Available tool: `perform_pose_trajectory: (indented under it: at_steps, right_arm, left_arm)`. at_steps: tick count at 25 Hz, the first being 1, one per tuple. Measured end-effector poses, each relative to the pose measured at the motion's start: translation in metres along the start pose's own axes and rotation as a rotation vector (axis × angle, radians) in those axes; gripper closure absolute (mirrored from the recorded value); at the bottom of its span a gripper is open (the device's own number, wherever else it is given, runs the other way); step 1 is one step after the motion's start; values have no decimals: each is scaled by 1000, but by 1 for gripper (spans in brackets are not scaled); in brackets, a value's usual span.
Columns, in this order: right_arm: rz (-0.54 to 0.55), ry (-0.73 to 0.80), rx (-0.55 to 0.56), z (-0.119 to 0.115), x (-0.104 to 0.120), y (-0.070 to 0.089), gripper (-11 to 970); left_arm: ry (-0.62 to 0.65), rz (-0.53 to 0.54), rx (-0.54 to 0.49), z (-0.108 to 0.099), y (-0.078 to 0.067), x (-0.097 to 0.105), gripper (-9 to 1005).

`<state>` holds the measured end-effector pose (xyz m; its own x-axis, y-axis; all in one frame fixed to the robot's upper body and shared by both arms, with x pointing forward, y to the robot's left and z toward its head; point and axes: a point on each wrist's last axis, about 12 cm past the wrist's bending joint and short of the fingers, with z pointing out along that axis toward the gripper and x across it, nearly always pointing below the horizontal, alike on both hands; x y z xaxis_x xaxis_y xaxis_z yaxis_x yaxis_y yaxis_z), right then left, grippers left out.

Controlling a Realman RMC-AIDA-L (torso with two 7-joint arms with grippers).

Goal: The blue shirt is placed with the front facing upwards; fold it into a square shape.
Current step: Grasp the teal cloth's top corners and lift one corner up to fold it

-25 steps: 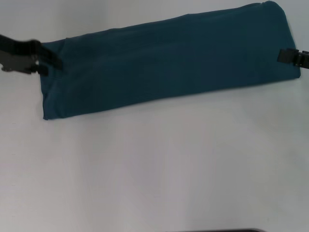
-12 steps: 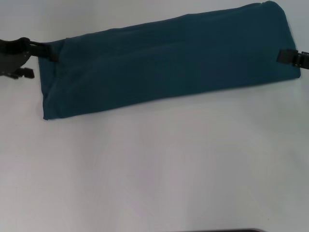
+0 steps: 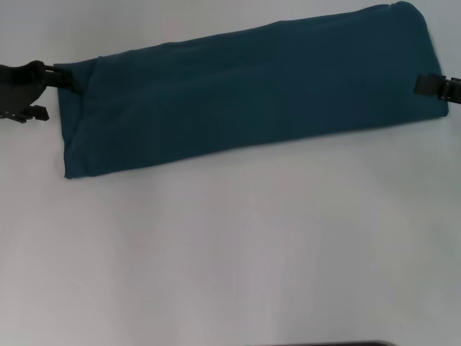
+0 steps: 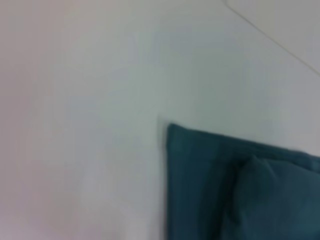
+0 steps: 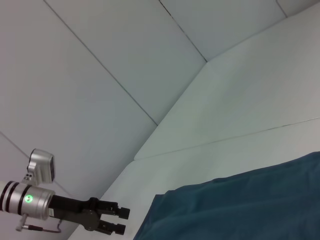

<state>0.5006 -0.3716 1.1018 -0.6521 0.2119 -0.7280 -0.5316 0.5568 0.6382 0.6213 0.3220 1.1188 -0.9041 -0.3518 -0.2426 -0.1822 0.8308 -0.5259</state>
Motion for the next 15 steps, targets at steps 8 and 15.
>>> perform_pose_trajectory:
  at_steps: [8, 15]
  right_arm:
    - [2, -4, 4, -1, 0, 0, 29]
    - [4, -3, 3, -1, -1, 0, 28]
  left_arm:
    - [-18, -5, -10, 13, 3, 7, 136]
    - [-23, 1, -12, 16, 2, 9, 135]
